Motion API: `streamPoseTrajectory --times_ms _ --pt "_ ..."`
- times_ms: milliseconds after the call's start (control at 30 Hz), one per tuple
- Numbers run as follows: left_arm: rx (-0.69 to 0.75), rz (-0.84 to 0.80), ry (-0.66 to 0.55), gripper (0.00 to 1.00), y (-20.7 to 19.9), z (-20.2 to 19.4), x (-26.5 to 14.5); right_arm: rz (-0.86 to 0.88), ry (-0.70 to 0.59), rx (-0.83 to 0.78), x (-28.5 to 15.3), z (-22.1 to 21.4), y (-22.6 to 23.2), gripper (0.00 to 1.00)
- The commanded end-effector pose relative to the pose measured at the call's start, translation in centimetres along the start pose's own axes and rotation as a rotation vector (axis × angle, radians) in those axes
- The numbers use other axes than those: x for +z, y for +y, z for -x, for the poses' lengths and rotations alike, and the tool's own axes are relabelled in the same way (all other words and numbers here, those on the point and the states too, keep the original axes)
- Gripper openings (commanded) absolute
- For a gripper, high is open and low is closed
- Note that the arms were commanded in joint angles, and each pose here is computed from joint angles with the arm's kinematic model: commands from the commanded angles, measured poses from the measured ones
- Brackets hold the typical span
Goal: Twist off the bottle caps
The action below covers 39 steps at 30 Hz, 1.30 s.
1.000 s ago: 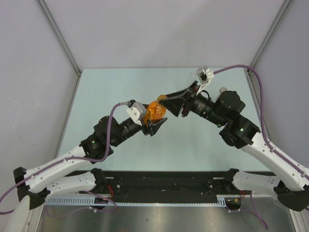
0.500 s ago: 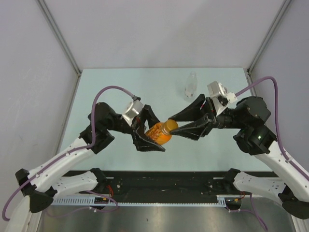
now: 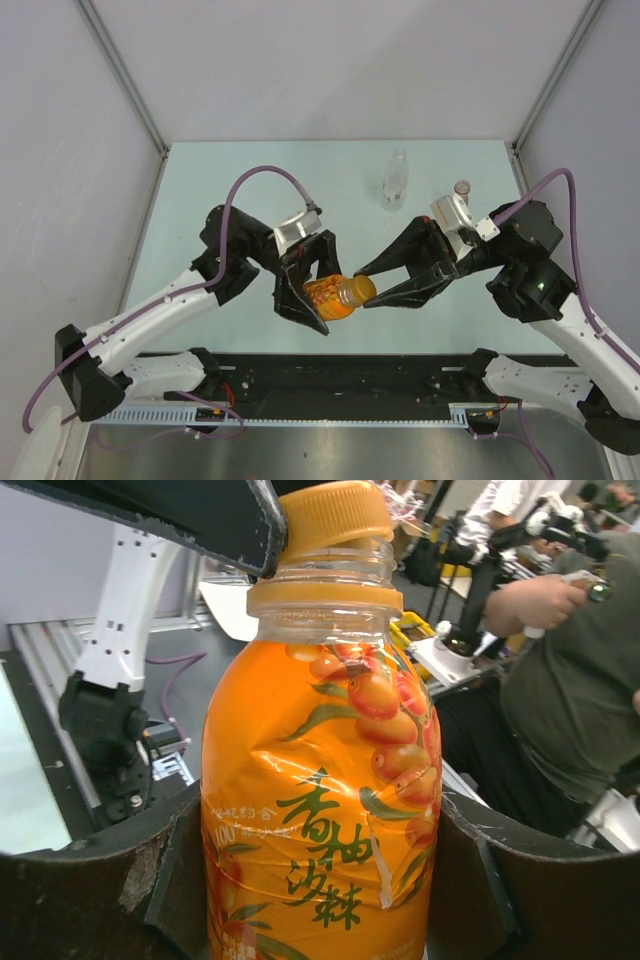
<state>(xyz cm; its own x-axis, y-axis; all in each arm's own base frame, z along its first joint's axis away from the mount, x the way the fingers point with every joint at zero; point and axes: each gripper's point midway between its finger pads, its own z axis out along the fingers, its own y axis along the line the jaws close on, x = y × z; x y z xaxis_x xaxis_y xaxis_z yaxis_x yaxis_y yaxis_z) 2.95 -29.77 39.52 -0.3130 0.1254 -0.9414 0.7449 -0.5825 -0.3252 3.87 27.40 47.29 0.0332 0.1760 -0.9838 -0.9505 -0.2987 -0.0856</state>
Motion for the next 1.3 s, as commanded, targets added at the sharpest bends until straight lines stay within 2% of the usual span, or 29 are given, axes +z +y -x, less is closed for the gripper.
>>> streamPoseTrajectory --times_ms 0,200,233,267,433,533,633,667,733,767,867,933,1000,1067,1267 --pt "0.219 -0.061 -0.062 0.01 -3.4 4.7 0.0 0.168 0.087 0.092 -1.1 -2.0 4.0 0.0" --pt "0.21 -0.027 -0.051 0.01 -2.0 4.4 -0.2 0.117 0.082 0.068 -1.5 -1.7 3.5 0.0" --pt "0.137 0.006 -0.041 0.0 -1.2 4.0 -0.3 0.09 0.08 0.06 -1.7 -1.6 3.2 0.0" --pt "0.195 0.035 -0.043 0.0 -0.4 4.0 -0.5 0.063 0.075 0.057 -1.8 -1.4 2.8 0.0" --pt "0.18 0.135 -0.061 0.0 1.5 3.4 -1.6 -0.029 0.051 0.039 -2.3 -0.5 1.7 0.0" --pt "0.171 0.255 -0.109 0.0 3.3 3.6 -3.2 -0.182 0.039 0.019 -3.0 -0.2 -0.7 0.0" --pt "0.172 0.42 -0.179 0.0 5.2 4.3 -5.4 -0.458 0.04 0.019 -4.7 -0.6 -5.2 0.0" --pt "0.173 0.462 -0.198 0.0 5.6 4.5 -6.0 -0.609 0.047 0.023 -5.9 -1.0 -7.8 0.0" --pt "0.17 0.608 -0.24 0.01 7.2 4.8 -7.9 -0.768 0.108 0.051 -7.6 -2.6 -10.5 0.0" --pt "0.168 0.651 -0.252 0.01 7.6 4.9 -8.4 -0.937 0.125 0.066 -9.6 -3.2 -12.8 0.0" --pt "0.174 0.817 -0.311 0.02 8.9 5.5 -10.7 -1.249 0.239 0.183 -13.6 -7.1 -17.1 0.0" --pt "0.163 0.89 -0.328 0.02 9.3 5.4 -11.7 -1.379 0.312 0.244 -15.0 -9.5 -19.4 0.0" --pt "0.166 1.01 -0.377 0.02 9.7 5.8 -13.5 -1.443 0.413 0.308 -15.8 -12.8 -20.8 0.0" --pt "0.178 1.127 -0.436 0.02 9.6 6.4 -15.5 -1.49 0.445 0.349 -16.4 -14.2 -21.5 0.0" --pt "0.121 1.409 -0.47 0.02 10.3 4.2 -20.2 -1.58 0.609 0.503 -18.2 -21.5 -23.9 0.0"
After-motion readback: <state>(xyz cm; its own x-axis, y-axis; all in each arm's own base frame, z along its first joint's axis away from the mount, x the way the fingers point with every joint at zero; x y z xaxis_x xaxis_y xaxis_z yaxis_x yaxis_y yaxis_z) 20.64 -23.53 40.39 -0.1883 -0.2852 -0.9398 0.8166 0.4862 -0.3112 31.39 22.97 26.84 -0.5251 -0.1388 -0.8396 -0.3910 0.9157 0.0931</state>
